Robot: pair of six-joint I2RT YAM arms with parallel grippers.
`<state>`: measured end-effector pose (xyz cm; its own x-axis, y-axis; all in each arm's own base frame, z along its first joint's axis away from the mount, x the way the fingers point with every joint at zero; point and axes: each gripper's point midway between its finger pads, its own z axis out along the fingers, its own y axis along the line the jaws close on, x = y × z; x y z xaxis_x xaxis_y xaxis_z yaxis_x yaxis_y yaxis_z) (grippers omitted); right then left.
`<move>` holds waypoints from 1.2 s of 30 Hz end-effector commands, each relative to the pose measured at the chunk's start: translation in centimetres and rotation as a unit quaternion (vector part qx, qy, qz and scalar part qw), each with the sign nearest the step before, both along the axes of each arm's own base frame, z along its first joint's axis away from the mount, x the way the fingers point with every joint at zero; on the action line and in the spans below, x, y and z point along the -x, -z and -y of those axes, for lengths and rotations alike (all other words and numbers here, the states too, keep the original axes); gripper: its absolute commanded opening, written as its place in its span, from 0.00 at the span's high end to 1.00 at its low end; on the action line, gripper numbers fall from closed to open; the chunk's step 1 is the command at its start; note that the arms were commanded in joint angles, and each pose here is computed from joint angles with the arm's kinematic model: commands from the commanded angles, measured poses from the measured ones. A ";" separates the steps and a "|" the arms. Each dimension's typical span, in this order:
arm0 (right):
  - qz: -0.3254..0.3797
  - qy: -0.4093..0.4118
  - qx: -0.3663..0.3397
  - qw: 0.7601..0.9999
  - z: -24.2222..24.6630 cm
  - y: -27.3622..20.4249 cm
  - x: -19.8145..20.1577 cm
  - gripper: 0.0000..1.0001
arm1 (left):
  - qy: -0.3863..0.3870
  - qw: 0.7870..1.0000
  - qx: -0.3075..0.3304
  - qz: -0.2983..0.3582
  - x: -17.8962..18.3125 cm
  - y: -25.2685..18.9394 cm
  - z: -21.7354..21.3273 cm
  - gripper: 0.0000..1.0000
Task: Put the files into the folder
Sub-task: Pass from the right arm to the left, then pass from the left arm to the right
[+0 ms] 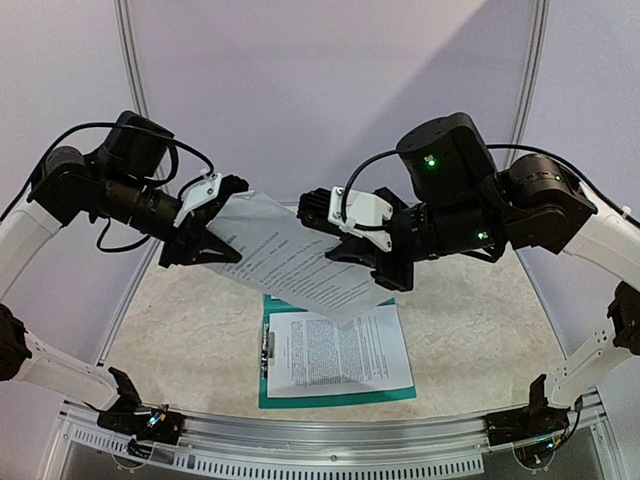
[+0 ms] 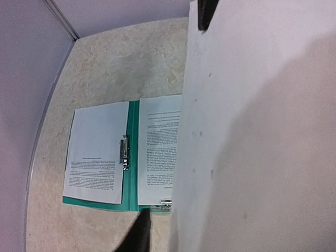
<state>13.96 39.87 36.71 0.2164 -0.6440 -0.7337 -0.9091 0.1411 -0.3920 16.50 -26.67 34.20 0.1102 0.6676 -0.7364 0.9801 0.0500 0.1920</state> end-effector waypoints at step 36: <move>-0.151 -0.086 -0.466 0.868 5.1 -13.6 0.0 0.14 | 0.009 0.968 0.234 -0.092 4.7 -14.3 -1.9 1.00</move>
